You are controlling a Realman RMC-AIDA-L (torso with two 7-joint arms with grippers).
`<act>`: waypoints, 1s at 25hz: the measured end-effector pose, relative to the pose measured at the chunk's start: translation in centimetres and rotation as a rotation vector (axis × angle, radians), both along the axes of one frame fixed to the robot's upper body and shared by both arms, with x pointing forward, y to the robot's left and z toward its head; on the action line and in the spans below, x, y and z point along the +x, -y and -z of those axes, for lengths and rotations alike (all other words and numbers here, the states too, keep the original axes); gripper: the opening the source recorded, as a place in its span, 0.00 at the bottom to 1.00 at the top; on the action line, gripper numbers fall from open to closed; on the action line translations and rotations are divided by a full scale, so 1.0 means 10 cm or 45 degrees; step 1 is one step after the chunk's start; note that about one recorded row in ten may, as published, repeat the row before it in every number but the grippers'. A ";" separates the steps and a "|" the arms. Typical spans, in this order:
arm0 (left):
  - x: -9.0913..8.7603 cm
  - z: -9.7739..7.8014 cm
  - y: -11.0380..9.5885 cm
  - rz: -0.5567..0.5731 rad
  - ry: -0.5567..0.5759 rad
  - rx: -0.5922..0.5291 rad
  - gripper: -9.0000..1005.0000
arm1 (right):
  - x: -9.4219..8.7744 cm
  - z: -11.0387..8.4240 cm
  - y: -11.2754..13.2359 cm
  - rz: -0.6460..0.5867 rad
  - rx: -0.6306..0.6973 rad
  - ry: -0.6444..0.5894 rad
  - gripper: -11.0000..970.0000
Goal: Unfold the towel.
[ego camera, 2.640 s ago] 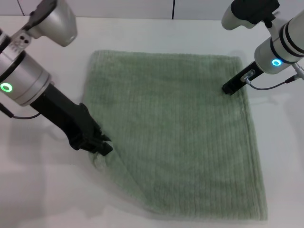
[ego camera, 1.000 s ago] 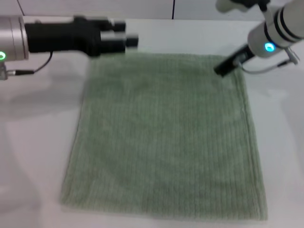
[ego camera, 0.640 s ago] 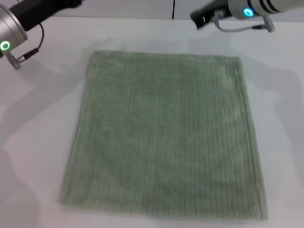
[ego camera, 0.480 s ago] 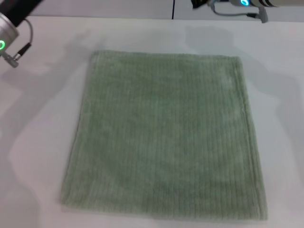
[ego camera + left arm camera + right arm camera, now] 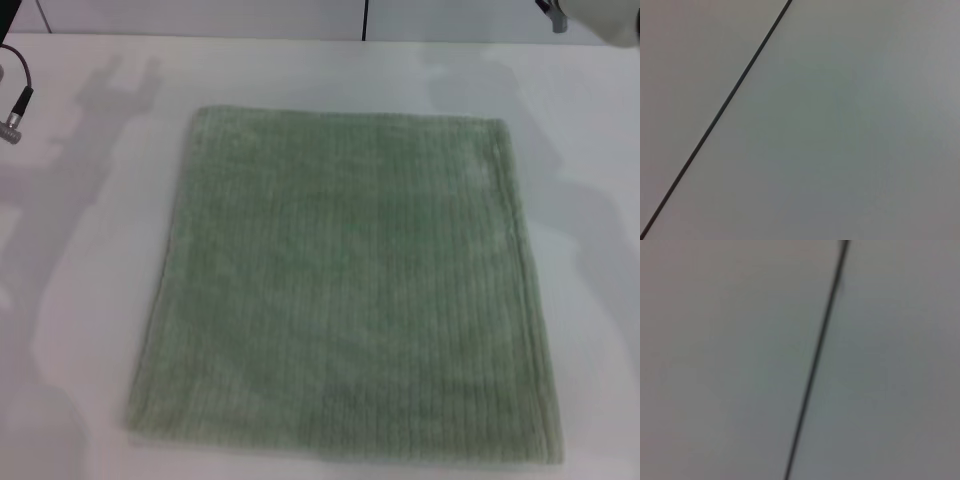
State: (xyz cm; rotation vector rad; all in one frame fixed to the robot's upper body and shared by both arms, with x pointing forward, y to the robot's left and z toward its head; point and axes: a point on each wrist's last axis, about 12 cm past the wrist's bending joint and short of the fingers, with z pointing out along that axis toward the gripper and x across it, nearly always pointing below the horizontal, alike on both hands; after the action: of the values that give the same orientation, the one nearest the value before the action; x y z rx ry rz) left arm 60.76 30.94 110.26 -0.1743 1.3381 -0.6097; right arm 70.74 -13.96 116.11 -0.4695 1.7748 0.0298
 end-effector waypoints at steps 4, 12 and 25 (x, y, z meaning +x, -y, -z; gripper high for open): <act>0.01 0.00 0.01 -0.003 -0.004 -0.005 0.63 | -0.03 0.07 0.04 0.095 0.019 0.080 0.01; 0.06 0.07 0.13 -0.065 -0.040 0.012 0.63 | -0.35 0.31 0.18 0.163 0.091 0.361 0.01; 0.17 0.24 0.37 -0.166 -0.184 0.152 0.63 | -0.94 0.79 0.83 0.221 0.249 0.507 0.01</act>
State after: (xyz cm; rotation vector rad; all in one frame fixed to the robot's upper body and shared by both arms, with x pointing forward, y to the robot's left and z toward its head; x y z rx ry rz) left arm 62.46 27.28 107.89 -0.2095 1.4861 -0.4122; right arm 61.37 -22.26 108.19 -0.1633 1.3978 -0.0120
